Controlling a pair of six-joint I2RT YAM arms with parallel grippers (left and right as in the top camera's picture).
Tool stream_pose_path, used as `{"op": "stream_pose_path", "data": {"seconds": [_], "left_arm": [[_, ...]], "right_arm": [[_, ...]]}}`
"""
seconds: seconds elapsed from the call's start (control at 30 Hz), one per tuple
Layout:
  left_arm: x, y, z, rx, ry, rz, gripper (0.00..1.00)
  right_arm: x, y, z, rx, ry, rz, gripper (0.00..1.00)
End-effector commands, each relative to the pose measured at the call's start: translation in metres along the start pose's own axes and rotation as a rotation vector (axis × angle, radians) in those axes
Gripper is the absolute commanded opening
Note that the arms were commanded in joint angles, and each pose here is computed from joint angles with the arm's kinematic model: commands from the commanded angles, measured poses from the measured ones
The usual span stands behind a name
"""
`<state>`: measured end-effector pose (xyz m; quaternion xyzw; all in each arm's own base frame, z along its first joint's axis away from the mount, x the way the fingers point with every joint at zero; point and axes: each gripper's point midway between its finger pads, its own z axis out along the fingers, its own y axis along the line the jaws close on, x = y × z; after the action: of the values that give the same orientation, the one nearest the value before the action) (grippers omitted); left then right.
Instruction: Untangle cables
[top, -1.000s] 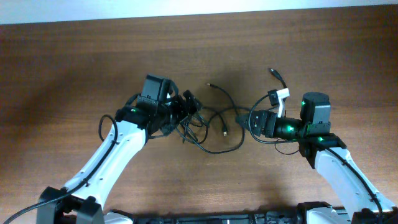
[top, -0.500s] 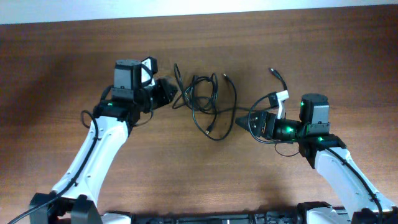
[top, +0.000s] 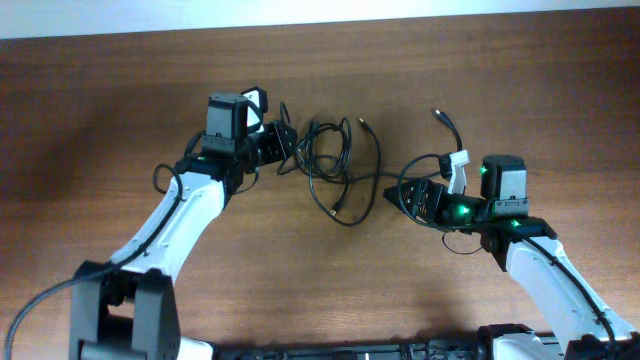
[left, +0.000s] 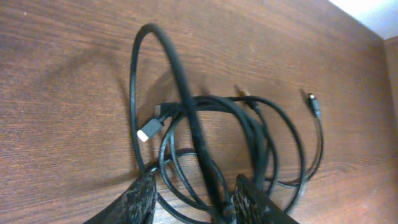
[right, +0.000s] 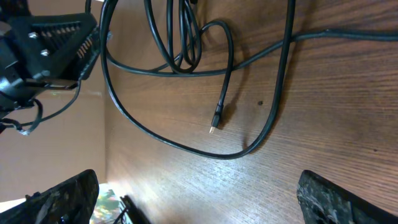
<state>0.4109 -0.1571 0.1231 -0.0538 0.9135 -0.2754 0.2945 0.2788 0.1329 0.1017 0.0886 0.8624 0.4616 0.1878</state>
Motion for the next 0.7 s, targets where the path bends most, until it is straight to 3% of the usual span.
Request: {"op": "stream_pose_path", "data": {"seconds": [0.0, 0.07, 0.13, 0.4, 0.67], "left_arm": [[0.0, 0.006, 0.012, -0.006, 0.002, -0.017, 0.36], [-0.001, 0.006, 0.013, -0.005, -0.003, -0.016, 0.13], [-0.006, 0.003, 0.013, 0.006, -0.021, -0.009, 0.0], [-0.001, -0.019, -0.013, 0.08, 0.008, 0.004, 0.0], [-0.009, -0.054, -0.1, 0.122, -0.087, 0.069, 0.0]], "right_arm": [[0.0, -0.001, 0.001, 0.007, -0.003, -0.017, 0.98], [0.0, -0.001, 0.001, 0.007, -0.003, -0.017, 0.99], [0.0, -0.001, 0.001, 0.007, -0.003, -0.017, 0.99], [0.0, -0.001, 0.001, 0.007, -0.003, -0.016, 0.99], [0.0, -0.001, 0.001, 0.007, -0.003, -0.016, 0.99]]}}
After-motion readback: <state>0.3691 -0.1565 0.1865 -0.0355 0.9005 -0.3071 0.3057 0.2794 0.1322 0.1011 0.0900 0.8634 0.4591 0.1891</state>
